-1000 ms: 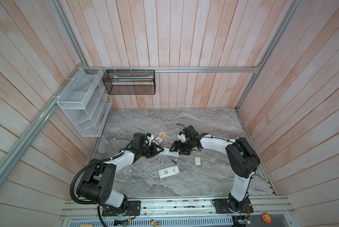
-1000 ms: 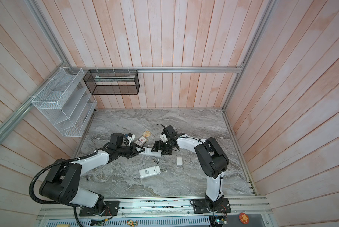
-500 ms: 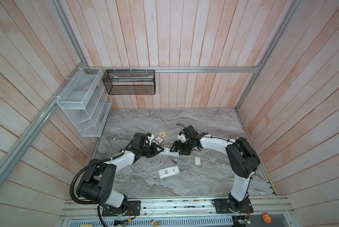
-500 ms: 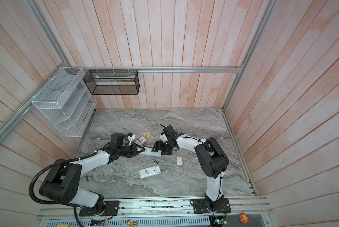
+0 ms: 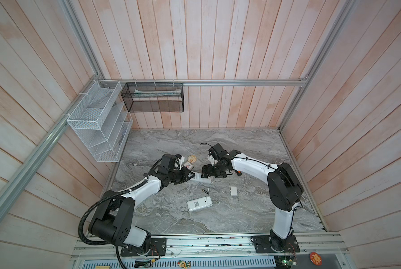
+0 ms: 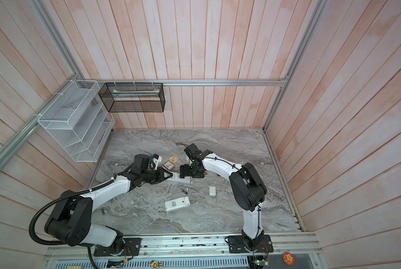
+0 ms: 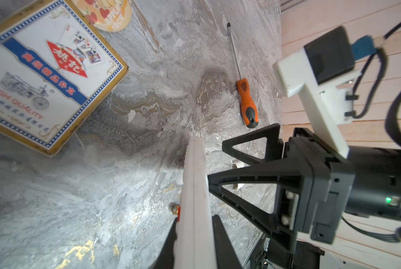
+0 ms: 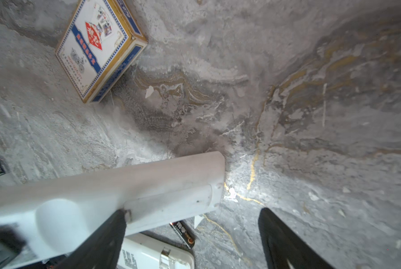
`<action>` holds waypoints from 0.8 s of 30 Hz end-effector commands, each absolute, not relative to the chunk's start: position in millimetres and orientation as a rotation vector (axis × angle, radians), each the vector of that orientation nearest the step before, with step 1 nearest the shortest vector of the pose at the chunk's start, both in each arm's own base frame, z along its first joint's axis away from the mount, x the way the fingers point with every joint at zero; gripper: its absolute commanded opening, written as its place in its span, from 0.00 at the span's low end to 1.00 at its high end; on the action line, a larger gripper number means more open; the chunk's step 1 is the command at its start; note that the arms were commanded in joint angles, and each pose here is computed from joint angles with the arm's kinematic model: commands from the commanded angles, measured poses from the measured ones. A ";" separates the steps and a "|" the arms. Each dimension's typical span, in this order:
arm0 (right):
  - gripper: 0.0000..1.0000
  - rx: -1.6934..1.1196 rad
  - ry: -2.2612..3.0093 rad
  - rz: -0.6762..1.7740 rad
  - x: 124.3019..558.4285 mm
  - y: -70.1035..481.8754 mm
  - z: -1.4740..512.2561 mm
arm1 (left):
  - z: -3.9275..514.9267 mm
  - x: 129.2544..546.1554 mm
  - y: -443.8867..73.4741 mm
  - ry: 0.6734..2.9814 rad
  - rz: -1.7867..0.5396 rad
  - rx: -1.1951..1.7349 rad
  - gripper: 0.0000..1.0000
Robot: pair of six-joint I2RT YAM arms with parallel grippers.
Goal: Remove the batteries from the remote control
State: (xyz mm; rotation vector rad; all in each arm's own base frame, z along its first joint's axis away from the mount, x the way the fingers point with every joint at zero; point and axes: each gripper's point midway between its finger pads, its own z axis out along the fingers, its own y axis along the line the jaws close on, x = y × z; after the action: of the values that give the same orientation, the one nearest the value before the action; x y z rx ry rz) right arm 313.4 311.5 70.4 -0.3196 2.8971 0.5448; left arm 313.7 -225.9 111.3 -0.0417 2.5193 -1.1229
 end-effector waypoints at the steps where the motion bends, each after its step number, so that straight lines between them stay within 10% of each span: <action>1: 0.90 -0.367 2.994 0.108 303.3 261.8 35.9 | 105.4 312.2 -215.6 2.566 -0.914 0.028 0.06; 24: 0.92 -0.277 2.891 0.242 285.0 237.1 118.1 | 118.4 315.8 -224.5 2.588 -0.617 0.222 0.06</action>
State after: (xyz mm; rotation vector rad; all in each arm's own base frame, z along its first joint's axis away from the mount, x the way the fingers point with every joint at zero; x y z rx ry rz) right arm 292.2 238.3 98.1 -0.2994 2.9084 0.1698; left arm 320.2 -241.1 134.7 0.2149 2.5223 -0.7405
